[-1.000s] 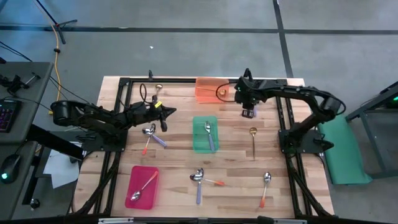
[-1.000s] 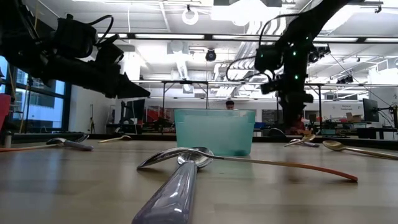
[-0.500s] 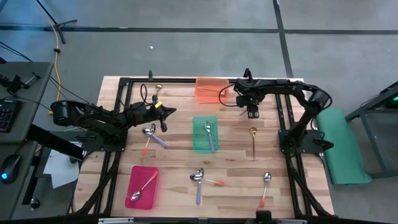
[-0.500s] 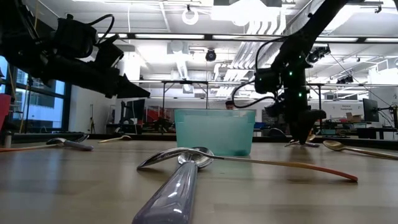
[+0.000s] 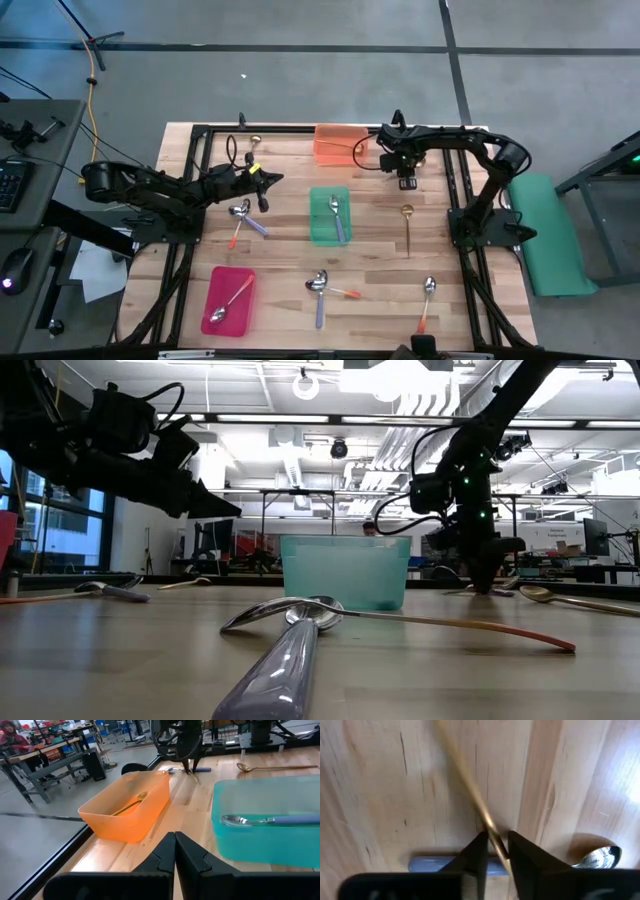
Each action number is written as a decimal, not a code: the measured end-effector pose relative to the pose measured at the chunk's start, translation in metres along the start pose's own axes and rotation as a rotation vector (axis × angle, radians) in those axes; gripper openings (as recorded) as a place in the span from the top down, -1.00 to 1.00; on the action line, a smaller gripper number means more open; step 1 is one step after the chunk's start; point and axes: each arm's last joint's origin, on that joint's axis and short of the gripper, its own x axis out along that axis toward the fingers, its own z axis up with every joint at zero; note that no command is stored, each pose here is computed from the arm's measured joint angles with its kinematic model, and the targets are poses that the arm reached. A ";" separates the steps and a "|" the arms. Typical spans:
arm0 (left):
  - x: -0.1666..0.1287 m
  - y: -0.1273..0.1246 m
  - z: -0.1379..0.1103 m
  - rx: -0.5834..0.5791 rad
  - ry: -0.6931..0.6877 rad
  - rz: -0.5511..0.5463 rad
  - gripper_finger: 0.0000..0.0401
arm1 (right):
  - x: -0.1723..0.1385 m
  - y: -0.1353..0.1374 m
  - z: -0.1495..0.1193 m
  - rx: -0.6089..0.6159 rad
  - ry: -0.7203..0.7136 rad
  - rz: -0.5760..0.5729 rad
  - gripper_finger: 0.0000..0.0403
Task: Sort silverware by color (type)
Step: Put the gold spoon into the orange bin, then put the purple spoon into the green bin
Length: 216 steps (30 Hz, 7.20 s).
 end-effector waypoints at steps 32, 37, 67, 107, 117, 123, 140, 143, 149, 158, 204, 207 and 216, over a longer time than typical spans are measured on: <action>0.000 0.000 0.000 -0.110 0.002 -0.001 1.00 | -0.125 0.009 0.063 0.391 -0.509 -0.141 0.99; 0.000 0.000 0.000 -0.115 0.001 -0.001 1.00 | -0.133 -0.022 0.103 0.367 -0.529 -0.165 0.99; 0.000 0.000 0.000 -0.117 0.001 -0.001 1.00 | -0.067 -0.091 0.159 0.399 -0.344 -0.033 0.64; 0.015 -0.016 0.000 0.047 0.242 -0.267 1.00 | -0.094 0.059 0.089 0.332 -1.283 -0.140 1.00; 0.024 -0.048 0.036 0.234 0.604 -0.337 1.00 | -0.086 0.101 0.005 0.309 -1.375 -0.160 1.00; 0.011 -0.056 0.047 0.258 0.841 -0.363 0.95 | -0.066 0.116 -0.026 0.315 -1.407 -0.163 1.00; -0.012 -0.067 0.041 0.289 1.069 -0.470 0.44 | -0.047 0.132 -0.043 0.318 -1.483 -0.129 1.00; -0.012 -0.067 0.041 0.311 1.063 -0.476 0.44 | -0.048 0.134 -0.043 0.309 -1.484 -0.127 1.00; -0.014 -0.066 0.033 0.337 1.072 -0.483 0.45 | -0.048 0.135 -0.042 0.300 -1.492 -0.127 1.00; -0.006 -0.071 0.015 0.364 1.146 -0.498 0.45 | -0.049 0.135 -0.042 0.301 -1.494 -0.128 1.00; 0.027 -0.089 0.075 0.457 1.016 -0.462 0.80 | -0.049 0.134 -0.042 0.307 -1.499 -0.123 1.00; 0.035 -0.091 0.088 0.418 0.935 -0.454 0.80 | -0.049 0.134 -0.042 0.307 -1.499 -0.123 1.00; 0.051 -0.099 0.113 0.573 0.656 -0.523 0.80 | -0.049 0.134 -0.042 0.307 -1.499 -0.123 1.00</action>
